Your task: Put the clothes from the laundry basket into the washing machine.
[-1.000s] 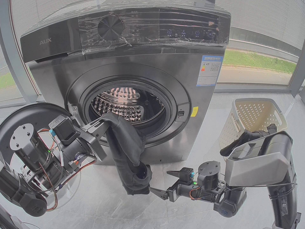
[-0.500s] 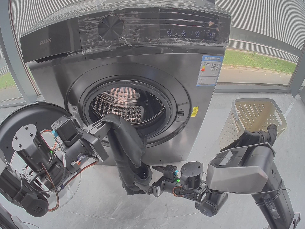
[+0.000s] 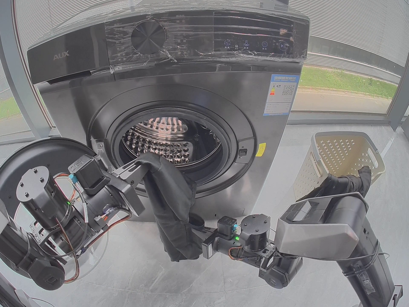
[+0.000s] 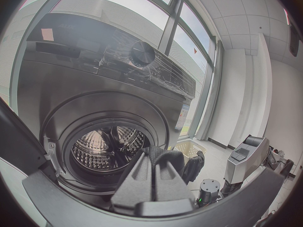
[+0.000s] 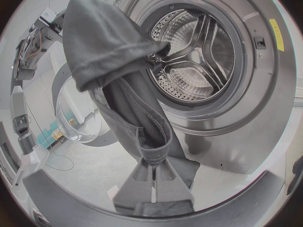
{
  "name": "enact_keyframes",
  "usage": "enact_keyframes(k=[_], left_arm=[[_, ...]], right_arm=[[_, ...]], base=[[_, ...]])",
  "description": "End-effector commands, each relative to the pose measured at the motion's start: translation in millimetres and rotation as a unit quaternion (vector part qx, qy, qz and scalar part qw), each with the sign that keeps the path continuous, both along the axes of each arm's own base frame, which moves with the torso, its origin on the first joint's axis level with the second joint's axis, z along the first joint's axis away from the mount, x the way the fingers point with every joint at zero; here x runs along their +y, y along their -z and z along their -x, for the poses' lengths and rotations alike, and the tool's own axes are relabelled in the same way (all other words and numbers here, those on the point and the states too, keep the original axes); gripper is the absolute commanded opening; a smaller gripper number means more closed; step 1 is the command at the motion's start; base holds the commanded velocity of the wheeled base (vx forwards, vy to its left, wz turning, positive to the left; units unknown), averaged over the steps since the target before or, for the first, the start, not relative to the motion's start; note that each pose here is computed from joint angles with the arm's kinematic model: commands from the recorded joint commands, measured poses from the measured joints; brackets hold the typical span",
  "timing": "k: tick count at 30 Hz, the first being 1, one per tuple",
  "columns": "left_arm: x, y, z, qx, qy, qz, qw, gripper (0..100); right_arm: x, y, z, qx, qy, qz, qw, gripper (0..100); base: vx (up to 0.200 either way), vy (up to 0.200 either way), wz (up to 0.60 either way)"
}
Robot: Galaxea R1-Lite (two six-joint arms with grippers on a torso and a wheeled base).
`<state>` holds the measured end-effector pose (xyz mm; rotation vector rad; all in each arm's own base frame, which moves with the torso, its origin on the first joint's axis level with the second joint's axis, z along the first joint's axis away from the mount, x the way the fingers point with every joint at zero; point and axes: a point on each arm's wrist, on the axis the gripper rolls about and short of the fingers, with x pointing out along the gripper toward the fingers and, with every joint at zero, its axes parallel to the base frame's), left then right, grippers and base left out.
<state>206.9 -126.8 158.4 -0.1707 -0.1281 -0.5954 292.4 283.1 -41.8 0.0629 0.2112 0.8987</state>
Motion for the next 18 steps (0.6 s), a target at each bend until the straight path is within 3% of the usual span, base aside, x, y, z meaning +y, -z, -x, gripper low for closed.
enact_keyframes(k=[1, 5, 9, 15, 18], left_arm=[[1, 1, -1, 0.003, -0.003, 0.001, 1.0000, 0], [3, 1, -2, 0.008, -0.007, 0.010, 0.9999, 0], [8, 0, -5, 0.006, -0.017, 0.010, 0.9998, 0], [21, -9, -16, -0.012, -0.049, 0.022, 0.9985, 0], [24, -10, -16, -0.014, -0.055, 0.022, 0.9981, 0]], right_arm=[[-5, -21, 3, -0.011, 0.001, -0.010, 0.9999, 0], [-26, -45, 18, -0.005, 0.023, -0.002, 0.9997, 0], [-61, -77, 38, -0.002, 0.055, 0.006, 0.9985, 0], [-104, -137, 59, -0.049, 0.075, -0.035, 0.9954, 0], [-114, -156, 62, -0.077, 0.077, -0.052, 0.9927, 0]], base=[[0.000, 0.000, 0.00], [0.000, 0.000, 0.00], [0.000, 0.000, 0.00], [0.000, 0.000, 0.00], [0.000, 0.000, 0.00]])
